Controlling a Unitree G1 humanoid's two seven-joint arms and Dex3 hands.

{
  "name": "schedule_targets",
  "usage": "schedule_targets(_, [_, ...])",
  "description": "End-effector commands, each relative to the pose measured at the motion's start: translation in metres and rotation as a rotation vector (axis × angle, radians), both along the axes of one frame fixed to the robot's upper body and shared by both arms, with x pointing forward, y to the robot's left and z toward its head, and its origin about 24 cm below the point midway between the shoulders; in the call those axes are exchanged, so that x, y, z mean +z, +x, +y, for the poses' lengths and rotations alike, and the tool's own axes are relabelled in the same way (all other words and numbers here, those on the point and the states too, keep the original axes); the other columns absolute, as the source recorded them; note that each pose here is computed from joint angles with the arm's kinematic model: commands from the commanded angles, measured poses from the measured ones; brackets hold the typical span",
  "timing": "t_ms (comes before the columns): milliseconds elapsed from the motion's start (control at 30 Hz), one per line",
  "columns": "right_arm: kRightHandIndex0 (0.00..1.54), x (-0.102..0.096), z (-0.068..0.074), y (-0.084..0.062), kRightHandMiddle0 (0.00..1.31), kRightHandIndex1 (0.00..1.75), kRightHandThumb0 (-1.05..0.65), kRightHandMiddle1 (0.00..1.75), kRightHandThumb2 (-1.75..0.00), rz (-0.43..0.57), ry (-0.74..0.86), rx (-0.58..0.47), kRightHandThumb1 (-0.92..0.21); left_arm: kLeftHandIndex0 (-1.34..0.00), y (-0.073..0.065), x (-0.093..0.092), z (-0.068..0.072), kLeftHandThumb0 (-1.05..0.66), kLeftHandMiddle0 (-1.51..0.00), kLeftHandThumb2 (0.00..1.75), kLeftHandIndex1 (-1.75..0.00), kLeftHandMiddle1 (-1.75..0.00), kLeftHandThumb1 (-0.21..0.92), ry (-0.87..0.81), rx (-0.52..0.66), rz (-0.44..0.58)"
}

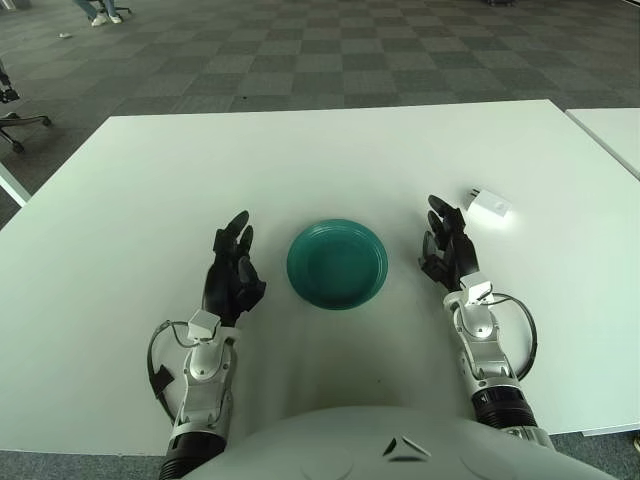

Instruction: Put the charger into the plate.

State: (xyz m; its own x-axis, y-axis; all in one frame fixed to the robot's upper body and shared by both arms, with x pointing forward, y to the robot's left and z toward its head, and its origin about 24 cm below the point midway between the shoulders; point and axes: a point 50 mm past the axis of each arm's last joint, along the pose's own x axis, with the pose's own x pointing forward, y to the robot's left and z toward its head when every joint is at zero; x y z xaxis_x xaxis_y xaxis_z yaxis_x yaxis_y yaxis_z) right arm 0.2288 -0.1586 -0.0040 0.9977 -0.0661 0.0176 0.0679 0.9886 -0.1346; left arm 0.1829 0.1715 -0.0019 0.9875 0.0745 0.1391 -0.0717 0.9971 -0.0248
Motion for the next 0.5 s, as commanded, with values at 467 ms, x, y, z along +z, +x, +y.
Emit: schedule_targets(467, [0.30, 0.064, -0.023, -0.022, 0.00, 0.03, -0.79, 0.71, -0.60, -0.507, -0.656, -0.210, -0.92, 0.00, -0.016, -0.029, -0.002, -0.96, -0.29, 0.98, -0.71, -0.01, 0.92, -0.013, -0.004, 0.140])
